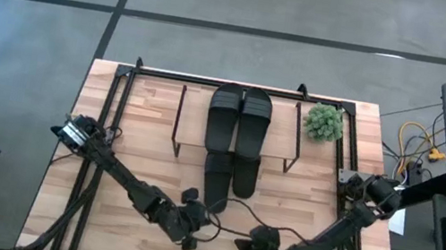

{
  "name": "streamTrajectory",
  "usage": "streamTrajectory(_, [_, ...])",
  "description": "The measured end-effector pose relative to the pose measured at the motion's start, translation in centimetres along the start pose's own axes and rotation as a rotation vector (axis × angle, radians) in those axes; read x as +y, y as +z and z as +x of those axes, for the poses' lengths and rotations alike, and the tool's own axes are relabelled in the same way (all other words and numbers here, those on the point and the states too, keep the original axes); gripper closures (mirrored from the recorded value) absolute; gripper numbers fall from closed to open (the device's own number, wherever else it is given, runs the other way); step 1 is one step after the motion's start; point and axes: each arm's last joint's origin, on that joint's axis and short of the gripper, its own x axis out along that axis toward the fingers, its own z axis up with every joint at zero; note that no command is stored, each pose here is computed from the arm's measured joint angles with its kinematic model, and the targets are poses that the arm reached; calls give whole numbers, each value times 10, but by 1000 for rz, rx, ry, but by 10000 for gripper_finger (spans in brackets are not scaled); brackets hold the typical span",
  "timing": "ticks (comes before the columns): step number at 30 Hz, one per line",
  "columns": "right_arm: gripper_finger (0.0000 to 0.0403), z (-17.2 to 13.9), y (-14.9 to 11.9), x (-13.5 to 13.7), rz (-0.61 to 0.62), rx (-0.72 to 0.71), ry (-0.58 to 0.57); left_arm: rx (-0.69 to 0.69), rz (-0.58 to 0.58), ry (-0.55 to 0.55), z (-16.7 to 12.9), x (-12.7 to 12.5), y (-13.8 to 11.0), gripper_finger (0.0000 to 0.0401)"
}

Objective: Pick and place slides into the shelf
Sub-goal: Move the black slides under the shelf

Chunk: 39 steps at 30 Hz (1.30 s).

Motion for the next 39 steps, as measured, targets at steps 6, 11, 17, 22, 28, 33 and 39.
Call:
streamTrajectory(6, [390, -24, -6, -1, 22, -60, -30, 13, -19, 63, 17, 19, 2, 400])
streamTrajectory(11, [390, -34, -4, -4, 36, -83, -76, 21, 2, 67, 26, 31, 6, 400])
streamTrajectory(17, [390, -40, -3, -1, 60, -120, -46, 23, 0, 121, 36, 50, 13, 400])
streamTrajectory(22, [390, -44, -6, 0, 66, -113, -38, 32, 32, 164, 41, 68, 20, 400])
streamTrajectory(28, [390, -48, -11, -1, 77, -103, -28, 130, 46, 226, 44, 87, 17, 400])
streamTrajectory(33, [390, -49, -11, -2, 74, -102, -28, 155, -59, 264, 42, 91, 16, 400])
streamTrajectory(39, [390, -50, -11, -4, 84, -109, -43, 174, -75, 302, 20, 79, 19, 400])
